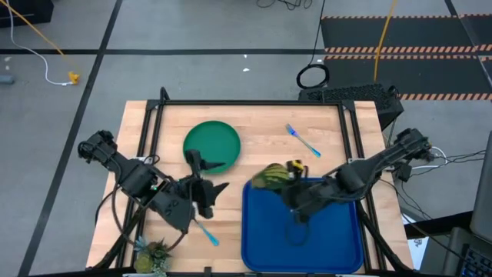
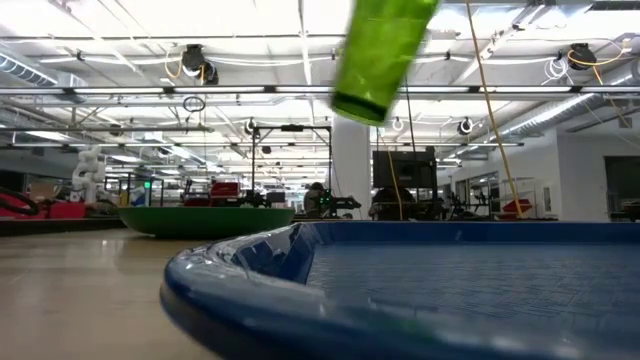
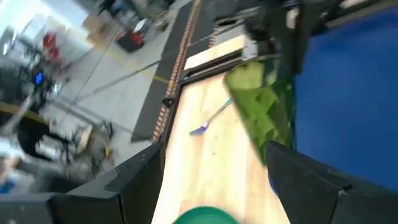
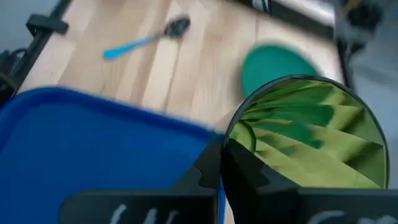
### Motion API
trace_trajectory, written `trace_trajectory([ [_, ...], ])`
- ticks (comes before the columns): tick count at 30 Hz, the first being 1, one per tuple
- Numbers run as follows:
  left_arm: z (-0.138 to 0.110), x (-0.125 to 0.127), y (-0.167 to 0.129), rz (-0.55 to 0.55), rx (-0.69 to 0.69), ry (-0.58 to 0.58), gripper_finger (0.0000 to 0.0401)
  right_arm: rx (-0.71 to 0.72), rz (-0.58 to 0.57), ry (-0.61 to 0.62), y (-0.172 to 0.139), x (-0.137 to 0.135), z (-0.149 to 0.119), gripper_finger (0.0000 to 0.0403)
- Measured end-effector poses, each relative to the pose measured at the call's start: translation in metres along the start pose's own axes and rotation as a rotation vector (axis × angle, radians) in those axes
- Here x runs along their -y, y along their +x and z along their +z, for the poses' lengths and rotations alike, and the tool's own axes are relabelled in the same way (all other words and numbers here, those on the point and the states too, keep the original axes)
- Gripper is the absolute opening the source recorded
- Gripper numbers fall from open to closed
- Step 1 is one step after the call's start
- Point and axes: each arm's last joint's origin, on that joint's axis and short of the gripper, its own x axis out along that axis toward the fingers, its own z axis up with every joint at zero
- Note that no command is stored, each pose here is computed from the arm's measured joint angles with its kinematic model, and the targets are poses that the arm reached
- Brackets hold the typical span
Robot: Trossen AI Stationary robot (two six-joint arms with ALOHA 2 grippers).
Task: Pick and place plate/cup/fork/spoon on tray
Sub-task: Put the green cup in the top right corner of the blue tray
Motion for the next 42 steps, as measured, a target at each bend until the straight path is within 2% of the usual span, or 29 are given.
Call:
trace_trajectory([
  [7,-0.005,-0.009,0.013,0.047,-0.049,-0.238,0.0278,-0.156,0.126,0.151,-0.03,-0.008,-0.023,0.0],
  [15,-0.005,-0.014,0.022,0.078,-0.06,-0.412,0.0278,-0.34,0.195,0.331,-0.058,-0.001,-0.046,0.0],
  [25,-0.016,0.009,0.043,0.067,-0.06,-0.505,0.0278,-0.533,0.097,0.43,-0.096,0.009,-0.08,0.0],
  [31,-0.023,0.018,0.053,0.069,-0.055,-0.492,0.0278,-0.533,0.108,0.443,-0.102,0.0,-0.083,0.0],
  [42,-0.033,0.02,0.064,0.096,-0.089,-0.508,0.0278,-0.563,0.038,0.492,-0.097,-0.015,-0.099,0.0],
])
